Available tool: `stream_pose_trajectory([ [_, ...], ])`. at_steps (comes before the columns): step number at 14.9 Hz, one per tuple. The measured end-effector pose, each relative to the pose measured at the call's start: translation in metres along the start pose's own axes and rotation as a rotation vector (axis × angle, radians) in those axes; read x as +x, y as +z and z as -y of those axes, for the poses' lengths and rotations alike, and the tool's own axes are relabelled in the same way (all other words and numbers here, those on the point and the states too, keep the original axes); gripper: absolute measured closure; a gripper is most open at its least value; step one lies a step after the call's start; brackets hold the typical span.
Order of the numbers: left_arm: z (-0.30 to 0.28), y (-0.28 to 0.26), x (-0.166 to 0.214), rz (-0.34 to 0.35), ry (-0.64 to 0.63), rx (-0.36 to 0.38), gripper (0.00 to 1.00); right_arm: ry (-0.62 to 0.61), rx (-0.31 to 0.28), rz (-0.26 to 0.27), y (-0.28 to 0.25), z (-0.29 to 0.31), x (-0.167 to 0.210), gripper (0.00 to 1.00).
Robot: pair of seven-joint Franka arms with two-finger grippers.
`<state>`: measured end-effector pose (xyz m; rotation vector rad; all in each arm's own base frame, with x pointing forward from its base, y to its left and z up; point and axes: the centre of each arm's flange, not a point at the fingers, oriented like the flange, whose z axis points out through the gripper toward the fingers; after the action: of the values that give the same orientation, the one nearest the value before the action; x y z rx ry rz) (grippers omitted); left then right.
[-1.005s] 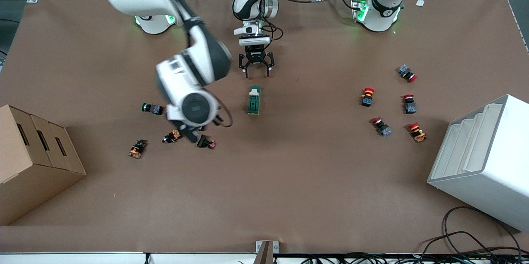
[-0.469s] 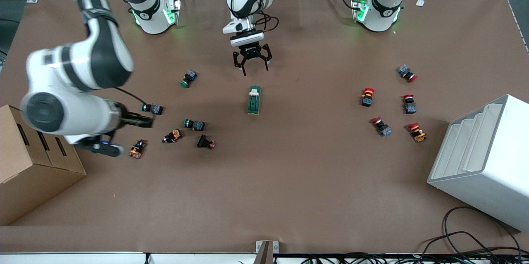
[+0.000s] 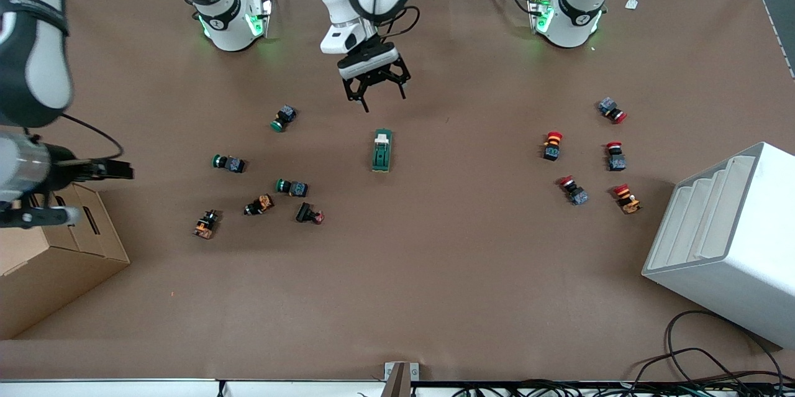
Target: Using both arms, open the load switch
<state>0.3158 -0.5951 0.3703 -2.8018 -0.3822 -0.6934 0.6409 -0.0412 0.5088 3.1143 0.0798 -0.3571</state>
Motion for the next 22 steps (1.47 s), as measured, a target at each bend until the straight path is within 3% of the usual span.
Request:
stream_pose_trajectory([
  [3,0.026,-0.025,0.088,0.097,-0.028,0.025,0.00,0.002,-0.004,-0.027,-0.022,-0.002,-0.015,0.00],
  [9,0.106,-0.014,0.239,0.276,-0.240,0.005,0.00,0.003,-0.013,-0.054,-0.057,0.000,-0.035,0.00],
  [16,0.265,-0.023,0.372,0.421,-0.145,-0.111,0.00,-0.001,-0.012,-0.037,-0.066,0.003,-0.042,0.00],
  [22,0.397,-0.016,0.418,0.494,0.050,-0.135,0.00,-0.005,-0.006,-0.010,-0.076,0.008,-0.055,0.00],
])
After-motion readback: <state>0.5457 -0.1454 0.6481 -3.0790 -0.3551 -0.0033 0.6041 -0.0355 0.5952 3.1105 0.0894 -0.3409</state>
